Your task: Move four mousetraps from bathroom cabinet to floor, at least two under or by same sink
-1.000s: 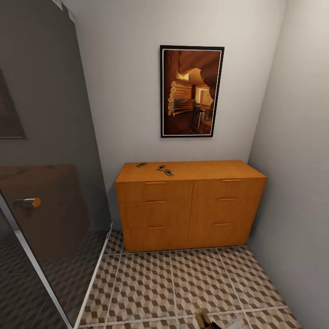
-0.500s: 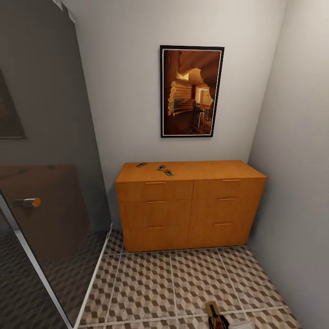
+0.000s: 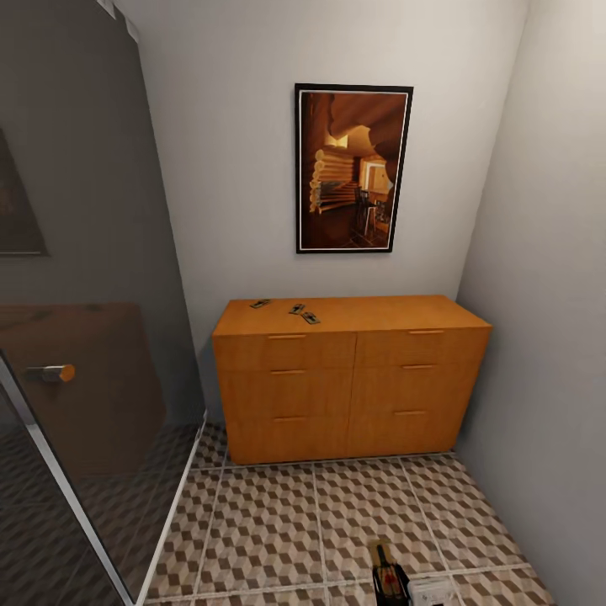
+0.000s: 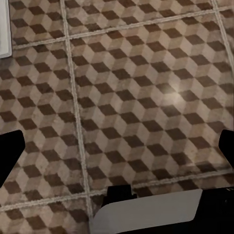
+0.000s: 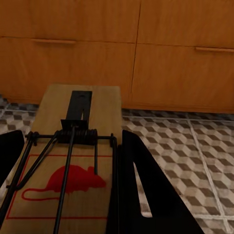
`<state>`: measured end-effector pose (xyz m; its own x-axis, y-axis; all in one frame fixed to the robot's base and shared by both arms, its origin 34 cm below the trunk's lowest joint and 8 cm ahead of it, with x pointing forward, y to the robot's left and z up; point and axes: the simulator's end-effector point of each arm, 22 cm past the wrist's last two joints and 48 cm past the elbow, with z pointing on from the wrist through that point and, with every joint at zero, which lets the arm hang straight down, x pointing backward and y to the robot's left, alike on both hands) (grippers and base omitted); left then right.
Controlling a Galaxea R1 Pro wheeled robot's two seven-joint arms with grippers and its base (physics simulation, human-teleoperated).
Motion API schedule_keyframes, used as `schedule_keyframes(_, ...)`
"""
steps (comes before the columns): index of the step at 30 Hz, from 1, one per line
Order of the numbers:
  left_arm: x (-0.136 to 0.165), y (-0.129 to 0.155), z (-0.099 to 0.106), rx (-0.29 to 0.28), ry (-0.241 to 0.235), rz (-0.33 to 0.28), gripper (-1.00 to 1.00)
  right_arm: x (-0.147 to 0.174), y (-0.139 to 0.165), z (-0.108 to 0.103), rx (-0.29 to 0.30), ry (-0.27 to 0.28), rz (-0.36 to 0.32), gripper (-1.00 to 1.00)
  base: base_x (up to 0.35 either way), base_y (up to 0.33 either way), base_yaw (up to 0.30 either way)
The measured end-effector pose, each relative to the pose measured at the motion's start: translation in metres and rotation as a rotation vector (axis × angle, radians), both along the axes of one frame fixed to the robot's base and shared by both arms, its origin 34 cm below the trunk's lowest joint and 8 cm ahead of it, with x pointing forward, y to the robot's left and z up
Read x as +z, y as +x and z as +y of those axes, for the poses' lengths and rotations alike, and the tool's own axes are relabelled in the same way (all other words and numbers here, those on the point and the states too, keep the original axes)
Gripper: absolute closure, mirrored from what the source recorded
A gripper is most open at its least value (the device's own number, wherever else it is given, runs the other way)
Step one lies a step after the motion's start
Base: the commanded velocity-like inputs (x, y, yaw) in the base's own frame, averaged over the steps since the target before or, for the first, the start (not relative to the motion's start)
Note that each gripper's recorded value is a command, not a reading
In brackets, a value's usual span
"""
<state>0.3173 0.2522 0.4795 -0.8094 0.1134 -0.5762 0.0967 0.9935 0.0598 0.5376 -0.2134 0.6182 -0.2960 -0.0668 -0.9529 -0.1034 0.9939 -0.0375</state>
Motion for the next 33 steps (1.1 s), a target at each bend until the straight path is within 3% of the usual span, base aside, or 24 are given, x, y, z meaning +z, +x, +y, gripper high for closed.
schedule_keyframes(7,-0.005,-0.017,-0.006,0.001,-0.009,0.036,-1.00,-0.003,-0.006,0.027,0.010,0.036,0.019,1.00,0.000,0.000,0.000)
schedule_keyframes(21,-0.014,-0.050,0.000,0.003,0.001,0.110,-1.00,-0.012,-0.009,0.024,0.005,0.028,0.062,1.00,0.000,0.000,0.000)
schedule_keyframes(27,-0.011,-0.035,0.000,-0.004,0.001,0.076,-1.00,-0.019,-0.011,0.023,0.005,0.020,0.095,1.00,0.000,0.000,0.000)
schedule_keyframes(33,-0.007,-0.022,0.016,0.005,0.022,0.051,-1.00,-0.021,-0.012,0.021,0.004,0.018,0.104,1.00,0.000,0.000,0.000)
